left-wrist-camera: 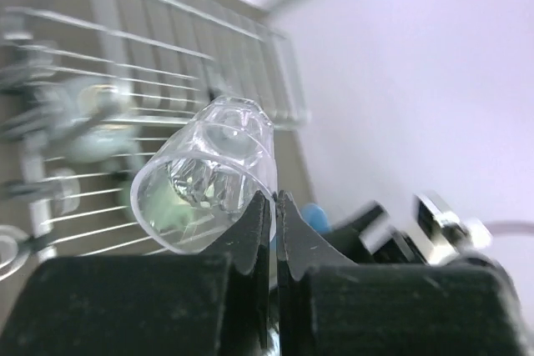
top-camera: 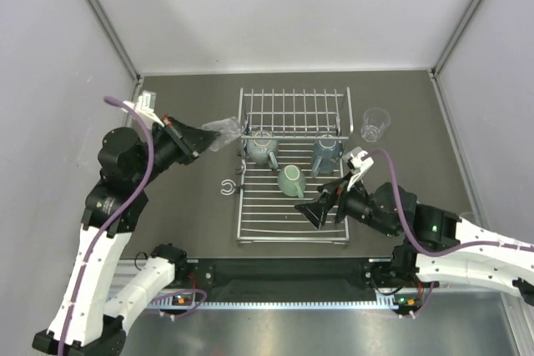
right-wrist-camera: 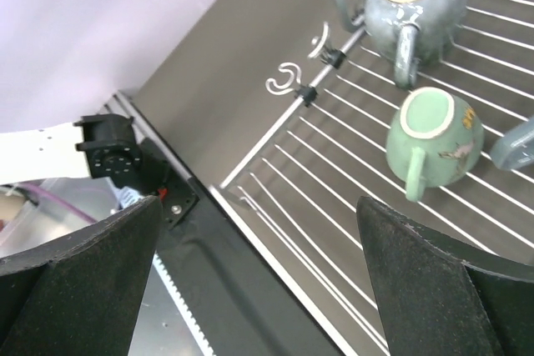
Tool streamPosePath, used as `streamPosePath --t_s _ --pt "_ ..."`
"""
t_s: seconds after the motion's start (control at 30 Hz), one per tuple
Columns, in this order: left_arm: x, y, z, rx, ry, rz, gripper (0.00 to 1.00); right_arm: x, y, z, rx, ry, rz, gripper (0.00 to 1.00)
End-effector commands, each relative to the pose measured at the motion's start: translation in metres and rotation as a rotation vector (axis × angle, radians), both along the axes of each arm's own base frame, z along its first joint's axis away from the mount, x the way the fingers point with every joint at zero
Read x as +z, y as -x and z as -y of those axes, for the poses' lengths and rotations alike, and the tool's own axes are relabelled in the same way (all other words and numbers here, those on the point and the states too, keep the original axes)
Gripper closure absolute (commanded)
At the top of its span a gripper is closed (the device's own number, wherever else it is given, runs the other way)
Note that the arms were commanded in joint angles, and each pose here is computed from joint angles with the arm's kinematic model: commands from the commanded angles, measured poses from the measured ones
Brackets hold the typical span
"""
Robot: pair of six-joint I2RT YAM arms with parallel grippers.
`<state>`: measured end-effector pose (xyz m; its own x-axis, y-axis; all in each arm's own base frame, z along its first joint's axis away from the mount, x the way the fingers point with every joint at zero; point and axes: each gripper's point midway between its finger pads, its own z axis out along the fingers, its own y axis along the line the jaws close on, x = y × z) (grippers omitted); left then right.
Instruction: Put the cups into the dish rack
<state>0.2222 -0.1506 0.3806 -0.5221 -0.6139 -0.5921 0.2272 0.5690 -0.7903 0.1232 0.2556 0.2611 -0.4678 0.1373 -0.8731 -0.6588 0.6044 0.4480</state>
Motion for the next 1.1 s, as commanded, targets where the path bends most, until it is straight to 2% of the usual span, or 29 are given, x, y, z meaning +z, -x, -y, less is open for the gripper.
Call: streamPosePath --t_s 0.0,0.13,0.23,0.43,0.6,0.83,1.07 --pt "0.055 0.034 0.046 -0.381 0.127 0.291 1.00 0.031 0.007 -0.006 0.051 -0.113 0.041 0.00" --pt "0.069 0.059 0.056 -0.511 0.168 0.415 1.00 0.040 0.012 -0.008 0.082 -0.143 0.052 0.00" --pt "0.069 0.077 0.066 -0.609 0.208 0.459 1.00 0.053 0.016 -0.009 0.105 -0.189 0.071 0.00" --pt "0.059 0.105 0.090 -0.732 0.291 0.461 1.00 0.086 0.022 -0.004 0.120 -0.343 0.094 0.00" --pt "0.062 0.118 0.098 -0.778 0.399 0.491 1.00 0.113 0.029 0.007 0.132 -0.541 0.118 0.00" --pt "0.050 0.115 0.102 -0.736 0.451 0.455 1.00 0.126 0.033 0.017 0.138 -0.691 0.139 0.00" --pt "0.044 0.118 0.106 -0.750 0.469 0.432 1.00 0.129 0.030 0.012 0.136 -0.732 0.150 0.00"
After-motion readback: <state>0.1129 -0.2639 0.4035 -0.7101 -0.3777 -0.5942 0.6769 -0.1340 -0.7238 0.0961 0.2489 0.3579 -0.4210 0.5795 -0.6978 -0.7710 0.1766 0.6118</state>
